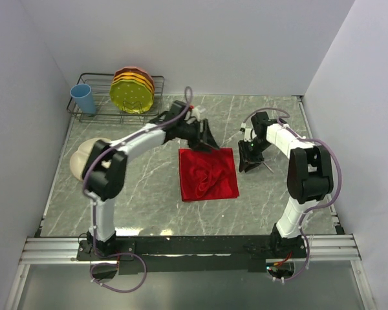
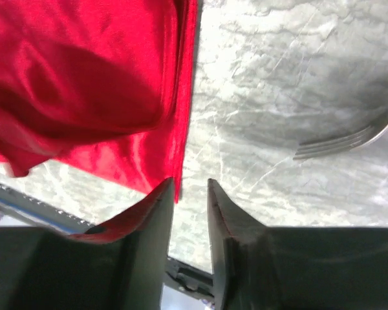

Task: Fold the napkin into a case and place the utensils inside
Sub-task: Fold the rectangle-folded napkin at the center of the board, then smooth out the square-folded napkin at the center of the board.

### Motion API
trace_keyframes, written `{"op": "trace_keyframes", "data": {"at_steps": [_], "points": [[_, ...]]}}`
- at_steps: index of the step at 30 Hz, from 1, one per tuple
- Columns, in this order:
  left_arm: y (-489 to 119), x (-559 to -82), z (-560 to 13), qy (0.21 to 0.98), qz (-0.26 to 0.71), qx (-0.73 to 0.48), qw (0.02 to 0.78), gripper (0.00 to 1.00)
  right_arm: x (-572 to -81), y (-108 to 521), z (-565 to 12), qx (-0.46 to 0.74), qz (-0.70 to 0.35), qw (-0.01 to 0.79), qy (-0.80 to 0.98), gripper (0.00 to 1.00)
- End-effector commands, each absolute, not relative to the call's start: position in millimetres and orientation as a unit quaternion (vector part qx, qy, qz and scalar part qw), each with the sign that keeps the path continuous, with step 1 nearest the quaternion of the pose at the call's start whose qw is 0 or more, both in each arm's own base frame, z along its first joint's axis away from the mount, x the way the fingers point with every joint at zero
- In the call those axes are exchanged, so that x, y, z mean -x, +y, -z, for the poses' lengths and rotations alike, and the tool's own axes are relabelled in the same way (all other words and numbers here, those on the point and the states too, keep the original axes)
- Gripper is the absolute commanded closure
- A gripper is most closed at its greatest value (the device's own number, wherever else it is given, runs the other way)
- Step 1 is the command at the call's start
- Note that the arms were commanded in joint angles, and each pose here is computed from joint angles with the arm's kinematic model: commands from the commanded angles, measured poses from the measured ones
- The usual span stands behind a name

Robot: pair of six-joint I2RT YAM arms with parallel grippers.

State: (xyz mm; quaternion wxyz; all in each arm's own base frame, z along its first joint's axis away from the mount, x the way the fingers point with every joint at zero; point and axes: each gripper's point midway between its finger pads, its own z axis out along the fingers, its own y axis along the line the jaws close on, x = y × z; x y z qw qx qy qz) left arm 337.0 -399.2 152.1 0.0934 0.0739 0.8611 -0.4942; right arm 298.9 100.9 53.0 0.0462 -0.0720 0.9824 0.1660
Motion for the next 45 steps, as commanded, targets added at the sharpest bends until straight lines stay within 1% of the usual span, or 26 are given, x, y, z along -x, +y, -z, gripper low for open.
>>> {"op": "trace_keyframes", "data": {"at_steps": [1, 3, 5, 8, 11, 14, 17, 19, 21, 22, 23, 25, 26, 28, 29, 30, 31, 32, 33, 34, 36, 38, 41, 43, 45], "points": [[-346.3, -337.2, -173.0, 0.866, 0.456, -0.114, 0.171, 0.42, -303.3, 104.9, -88.9, 0.084, -0.195, 0.078, 0.974, 0.59], [-325.9, -332.8, -160.6, 0.874, 0.432, -0.133, 0.178, 0.45, -303.1, 116.4, -95.8, 0.082, -0.229, 0.077, 0.967, 0.55], [-313.5, -323.0, -147.3, 0.883, 0.413, -0.149, 0.166, 0.46, -304.2, 121.8, -95.7, 0.074, -0.244, 0.069, 0.964, 0.55], [-306.9, -313.3, -138.3, 0.878, 0.403, -0.192, 0.172, 0.46, -303.4, 129.7, -95.2, 0.067, -0.267, 0.053, 0.960, 0.53], [-303.8, -305.3, -136.1, 0.872, 0.403, -0.219, 0.172, 0.45, -303.2, 129.0, -93.3, 0.067, -0.264, 0.052, 0.961, 0.50], [-296.3, -297.9, -133.0, 0.871, 0.394, -0.236, 0.174, 0.45, -304.5, 123.8, -85.0, 0.068, -0.247, 0.049, 0.965, 0.49], [-286.0, -287.3, -125.7, 0.878, 0.373, -0.250, 0.168, 0.48, -307.6, 115.3, -71.5, 0.067, -0.220, 0.044, 0.972, 0.51], [-282.8, -277.6, -121.2, 0.872, 0.352, -0.293, 0.174, 0.52, -307.2, 113.5, -66.7, 0.066, -0.214, 0.040, 0.974, 0.52], [-288.7, -265.7, -121.0, 0.849, 0.325, -0.368, 0.196, 0.54, -302.0, 114.9, -62.9, 0.065, -0.220, 0.030, 0.973, 0.55], [-289.1, -260.9, -115.2, 0.843, 0.319, -0.382, 0.202, 0.54, -300.1, 116.4, -63.4, 0.064, -0.227, 0.028, 0.971, 0.57], [-293.5, -255.5, -121.8, 0.830, 0.319, -0.401, 0.219, 0.54, -296.2, 118.4, -63.6, 0.063, -0.233, 0.024, 0.970, 0.57], [-288.6, -249.3, -113.1, 0.820, 0.306, -0.423, 0.233, 0.52, -295.0, 123.0, -65.1, 0.060, -0.246, 0.029, 0.967, 0.58], [-292.5, -251.9, -122.9, 0.799, 0.303, -0.445, 0.268, 0.48, -293.7, 122.5, -65.0, 0.059, -0.246, 0.034, 0.967, 0.58], [-291.2, -247.8, -119.2, 0.783, 0.293, -0.464, 0.292, 0.46, -300.9, 122.4, -65.3, 0.050, -0.241, 0.051, 0.968, 0.59], [-299.1, -249.5, -132.8, 0.753, 0.293, -0.487, 0.331, 0.47, -305.9, 122.6, -65.3, 0.048, -0.238, 0.059, 0.968, 0.60], [-302.4, -248.1, -135.2, 0.740, 0.291, -0.499, 0.345, 0.47, -309.6, 122.1, -65.2, 0.045, -0.236, 0.063, 0.969, 0.61], [-305.4, -243.2, -132.6, 0.731, 0.287, -0.511, 0.349, 0.48, -316.7, 120.8, -63.8, 0.041, -0.229, 0.068, 0.970, 0.64], [-318.1, -230.8, -133.9, 0.707, 0.286, -0.541, 0.355, 0.50, -319.4, 120.0, -62.7, 0.039, -0.226, 0.068, 0.971, 0.65], [-324.7, -229.7, -132.1, 0.697, 0.274, -0.553, 0.365, 0.51, -321.0, 119.5, -61.2, 0.037, -0.225, 0.067, 0.971, 0.66], [-336.9, -215.2, -124.1, 0.683, 0.274, -0.576, 0.356, 0.52, -320.3, 118.9, -56.4, 0.034, -0.221, 0.060, 0.973, 0.67], [-348.7, -208.4, -117.3, 0.663, 0.263, -0.600, 0.362, 0.53, -318.3, 118.4, -52.6, 0.033, -0.219, 0.056, 0.973, 0.67], [-360.2, -200.0, -105.4, 0.654, 0.254, -0.617, 0.357, 0.51, -315.6, 117.9, -46.4, 0.030, -0.218, 0.049, 0.974, 0.67], [-373.8, -192.5, -90.6, 0.645, 0.241, -0.633, 0.354, 0.48, -312.0, 114.9, -38.2, 0.030, -0.211, 0.038, 0.976, 0.62], [-384.8, -188.3, -79.9, 0.635, 0.225, -0.645, 0.361, 0.48, -309.1, 115.3, -35.1, 0.030, -0.212, 0.034, 0.976, 0.59], [-393.7, -187.6, -75.3, 0.626, 0.218, -0.652, 0.367, 0.50, -307.0, 117.1, -34.3, 0.029, -0.216, 0.029, 0.976, 0.59]]}}
